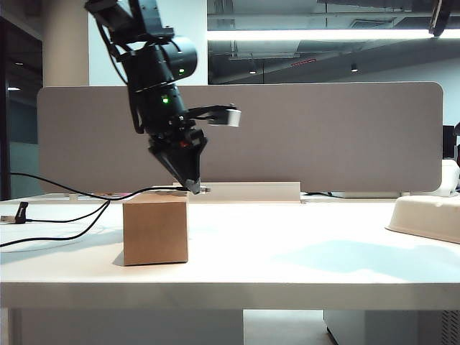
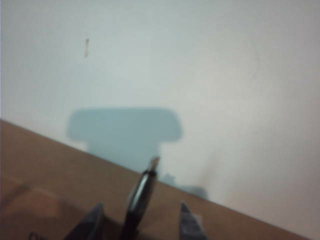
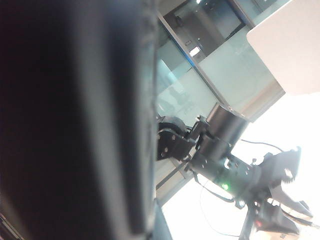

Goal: Pick up the charging cable and the phone, plug the charging cable into the charging port on the phone, and finally place them back on the table.

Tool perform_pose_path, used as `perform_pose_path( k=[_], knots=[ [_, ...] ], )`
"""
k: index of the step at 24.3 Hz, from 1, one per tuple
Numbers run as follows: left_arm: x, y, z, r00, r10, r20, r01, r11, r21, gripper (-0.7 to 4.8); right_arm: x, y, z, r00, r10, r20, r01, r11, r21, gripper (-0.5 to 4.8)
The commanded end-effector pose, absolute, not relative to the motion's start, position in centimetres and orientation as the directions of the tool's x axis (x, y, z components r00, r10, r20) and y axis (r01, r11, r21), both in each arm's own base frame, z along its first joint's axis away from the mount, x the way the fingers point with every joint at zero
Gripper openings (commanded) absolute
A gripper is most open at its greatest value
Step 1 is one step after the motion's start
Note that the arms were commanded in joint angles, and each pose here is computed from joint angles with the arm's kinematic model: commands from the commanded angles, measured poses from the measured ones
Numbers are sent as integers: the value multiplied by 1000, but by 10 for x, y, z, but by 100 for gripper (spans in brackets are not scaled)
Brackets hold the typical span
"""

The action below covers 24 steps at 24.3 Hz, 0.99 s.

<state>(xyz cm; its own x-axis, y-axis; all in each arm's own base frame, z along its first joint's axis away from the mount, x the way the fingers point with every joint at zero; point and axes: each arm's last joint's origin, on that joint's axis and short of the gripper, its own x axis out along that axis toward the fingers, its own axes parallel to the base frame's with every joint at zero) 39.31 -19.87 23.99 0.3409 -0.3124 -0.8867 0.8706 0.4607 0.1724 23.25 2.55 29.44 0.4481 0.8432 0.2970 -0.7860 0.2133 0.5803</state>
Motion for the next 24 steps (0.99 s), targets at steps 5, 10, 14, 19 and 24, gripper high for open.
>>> perform_pose_path(
  k=[5,10,14,19,24],
  knots=[
    [387,-216,243,404,-266,-875,895,315,317,186,230,26,299,427,850,310,-814,212,541,-5],
    [388,-214,243,428,-211,-879,879,324,351,184,230,26,299,423,853,307,-815,210,541,-5],
    [388,-215,240,421,-210,-882,882,322,344,184,230,26,299,423,853,307,-815,210,541,-5],
    [390,-215,236,415,-209,-886,884,321,339,183,230,26,299,423,853,306,-814,210,541,-5],
    [391,-216,233,413,-208,-887,885,320,338,165,230,26,299,423,852,307,-815,210,540,-5]
  ],
)
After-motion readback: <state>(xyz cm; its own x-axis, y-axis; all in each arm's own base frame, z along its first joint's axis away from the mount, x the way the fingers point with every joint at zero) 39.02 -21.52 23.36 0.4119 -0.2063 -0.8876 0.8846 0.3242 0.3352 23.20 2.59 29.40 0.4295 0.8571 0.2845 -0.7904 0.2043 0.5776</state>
